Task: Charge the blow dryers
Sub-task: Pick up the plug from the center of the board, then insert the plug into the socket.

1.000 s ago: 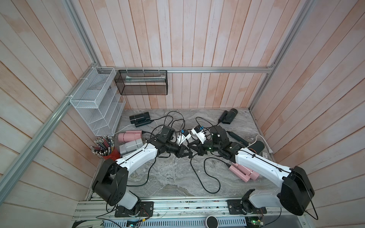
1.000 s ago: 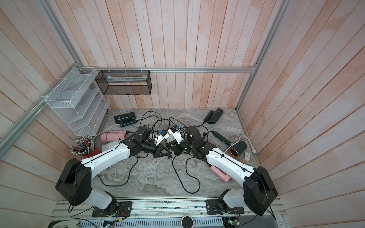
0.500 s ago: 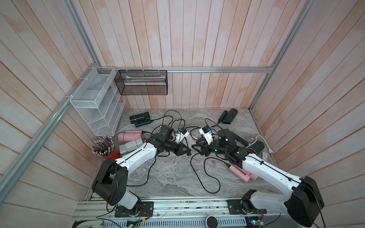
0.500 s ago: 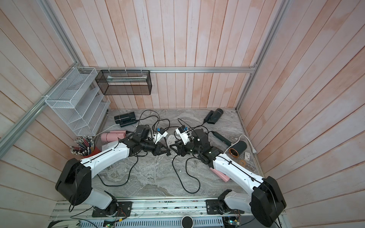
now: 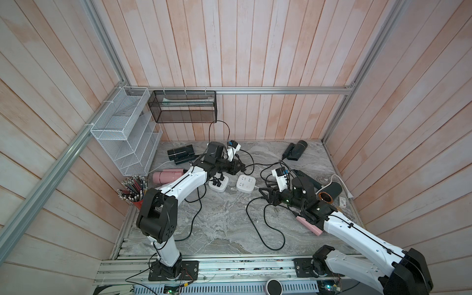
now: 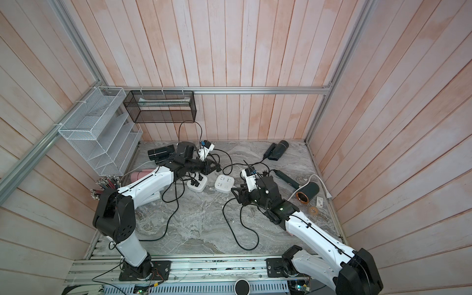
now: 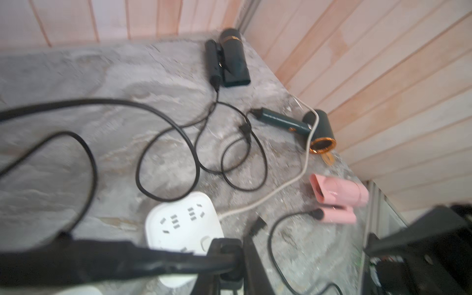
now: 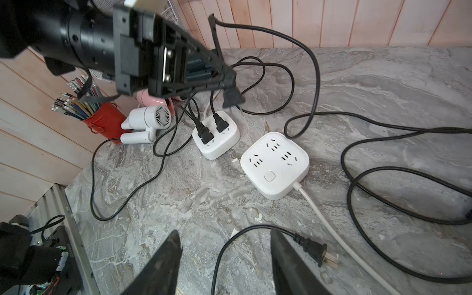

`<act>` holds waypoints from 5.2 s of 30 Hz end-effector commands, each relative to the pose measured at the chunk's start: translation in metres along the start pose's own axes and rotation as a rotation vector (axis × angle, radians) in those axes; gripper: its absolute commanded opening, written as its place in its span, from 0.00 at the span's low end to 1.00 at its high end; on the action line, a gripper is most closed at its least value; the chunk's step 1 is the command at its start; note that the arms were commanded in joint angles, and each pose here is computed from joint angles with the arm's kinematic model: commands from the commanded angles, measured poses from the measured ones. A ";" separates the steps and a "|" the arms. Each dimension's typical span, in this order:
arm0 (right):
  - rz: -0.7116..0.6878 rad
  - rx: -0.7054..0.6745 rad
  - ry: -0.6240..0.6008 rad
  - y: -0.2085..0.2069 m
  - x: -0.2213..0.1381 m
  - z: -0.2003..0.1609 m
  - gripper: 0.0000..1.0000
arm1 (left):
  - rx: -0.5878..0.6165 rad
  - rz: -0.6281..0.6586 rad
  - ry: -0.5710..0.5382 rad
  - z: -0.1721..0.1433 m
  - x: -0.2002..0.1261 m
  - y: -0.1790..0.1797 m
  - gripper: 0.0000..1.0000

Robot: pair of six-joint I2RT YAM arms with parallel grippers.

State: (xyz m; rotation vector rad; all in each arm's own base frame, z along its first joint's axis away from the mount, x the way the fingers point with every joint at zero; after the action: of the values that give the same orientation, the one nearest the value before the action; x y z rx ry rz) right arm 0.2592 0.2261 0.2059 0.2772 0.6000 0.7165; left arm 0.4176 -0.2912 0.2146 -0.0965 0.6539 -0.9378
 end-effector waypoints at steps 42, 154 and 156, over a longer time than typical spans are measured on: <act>-0.011 0.119 -0.040 -0.014 0.001 -0.015 0.75 | 0.159 0.317 -0.024 -0.039 0.043 0.033 0.14; -0.084 0.134 -0.072 -0.031 -0.014 -0.031 0.96 | -0.027 0.466 0.061 -0.143 0.100 0.043 0.15; -0.085 0.134 -0.072 -0.031 -0.014 -0.031 0.96 | -0.021 0.472 0.067 -0.146 0.101 0.042 0.15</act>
State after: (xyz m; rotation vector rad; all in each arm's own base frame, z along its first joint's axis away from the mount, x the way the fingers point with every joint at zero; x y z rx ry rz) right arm 0.2499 0.2014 0.1817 0.4066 0.5787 0.6118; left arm 0.4299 -0.3221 0.0888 0.0030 0.5524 -0.5038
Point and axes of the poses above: each gripper's point midway between its finger pads, its own x axis out along the fingers, its own y axis along the line the jaws close on, z = x × y, the point moved 1 cm from there along -x, back along the fingers, and after that the axes turned 5 degrees about x, right-handed, at the moved point
